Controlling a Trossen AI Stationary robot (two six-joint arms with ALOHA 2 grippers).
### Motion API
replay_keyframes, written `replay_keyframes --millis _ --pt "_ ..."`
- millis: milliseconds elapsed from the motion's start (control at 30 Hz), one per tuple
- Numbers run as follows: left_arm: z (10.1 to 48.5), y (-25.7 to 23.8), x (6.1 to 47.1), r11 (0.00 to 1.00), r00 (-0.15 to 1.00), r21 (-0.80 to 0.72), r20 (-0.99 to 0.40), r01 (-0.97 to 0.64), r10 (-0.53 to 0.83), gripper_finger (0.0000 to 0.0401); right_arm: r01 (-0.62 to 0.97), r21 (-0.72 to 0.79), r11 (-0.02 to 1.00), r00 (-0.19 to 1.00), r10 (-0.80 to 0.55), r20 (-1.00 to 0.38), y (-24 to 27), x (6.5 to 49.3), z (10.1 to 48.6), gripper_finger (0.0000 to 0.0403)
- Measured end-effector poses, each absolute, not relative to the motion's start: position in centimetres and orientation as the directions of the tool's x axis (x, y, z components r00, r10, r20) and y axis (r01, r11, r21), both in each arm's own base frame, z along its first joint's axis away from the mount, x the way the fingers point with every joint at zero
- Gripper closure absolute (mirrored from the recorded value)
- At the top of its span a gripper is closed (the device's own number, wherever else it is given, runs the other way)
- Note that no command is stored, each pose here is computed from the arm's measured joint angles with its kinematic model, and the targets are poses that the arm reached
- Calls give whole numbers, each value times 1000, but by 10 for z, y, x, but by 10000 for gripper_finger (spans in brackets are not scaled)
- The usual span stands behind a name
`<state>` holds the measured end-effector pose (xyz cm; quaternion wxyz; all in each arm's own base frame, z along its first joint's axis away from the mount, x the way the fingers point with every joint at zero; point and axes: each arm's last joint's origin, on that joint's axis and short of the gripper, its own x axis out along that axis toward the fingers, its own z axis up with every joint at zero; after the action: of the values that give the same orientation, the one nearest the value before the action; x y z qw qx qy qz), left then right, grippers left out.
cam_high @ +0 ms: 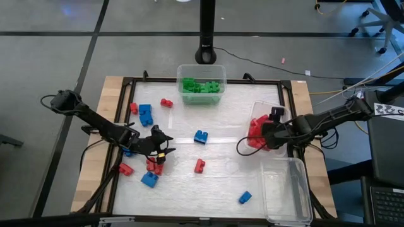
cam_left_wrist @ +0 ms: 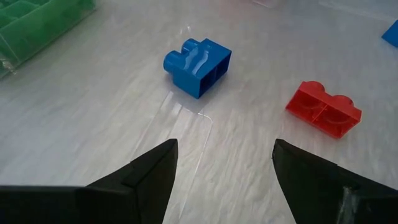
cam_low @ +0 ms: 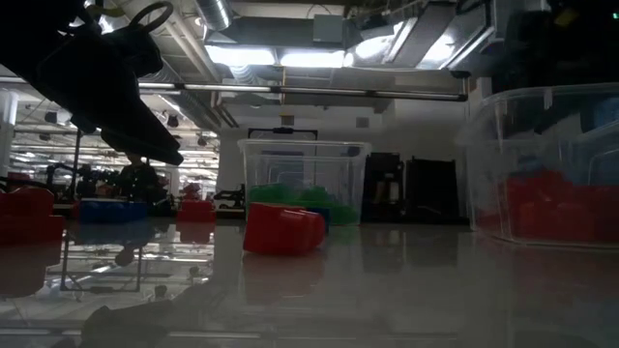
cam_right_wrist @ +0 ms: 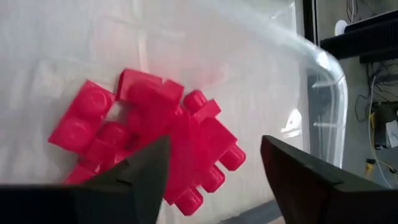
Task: Sort blocks
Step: Put the red game piece into the middle right transparent bin
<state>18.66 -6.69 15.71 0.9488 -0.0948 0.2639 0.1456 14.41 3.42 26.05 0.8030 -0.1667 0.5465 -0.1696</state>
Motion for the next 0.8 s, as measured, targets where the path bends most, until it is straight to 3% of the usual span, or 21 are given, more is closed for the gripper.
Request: replay_keyframes --millis 100,200,300,400,600,800 --pt "157 -67 187 940 818 -103 -528 -326 226 150 129 -417 900 419 -430 -799 36 151 276 113" --pt "157 -67 187 940 818 -103 -528 -326 226 150 181 -354 918 576 -390 -718 42 167 289 86" --pt "157 -67 187 940 819 -103 -528 -326 226 150 142 -322 936 733 -318 -602 50 190 299 63" --pt "157 -67 187 939 820 -105 -526 -326 226 150 57 -321 945 816 -229 -531 61 216 299 43" --pt "157 -67 187 938 820 -110 -526 -328 225 150 -152 -359 921 845 -67 -530 84 268 276 12" --pt "157 -67 187 938 820 -111 -526 -329 225 150 -277 -396 876 798 -19 -602 102 314 248 7"
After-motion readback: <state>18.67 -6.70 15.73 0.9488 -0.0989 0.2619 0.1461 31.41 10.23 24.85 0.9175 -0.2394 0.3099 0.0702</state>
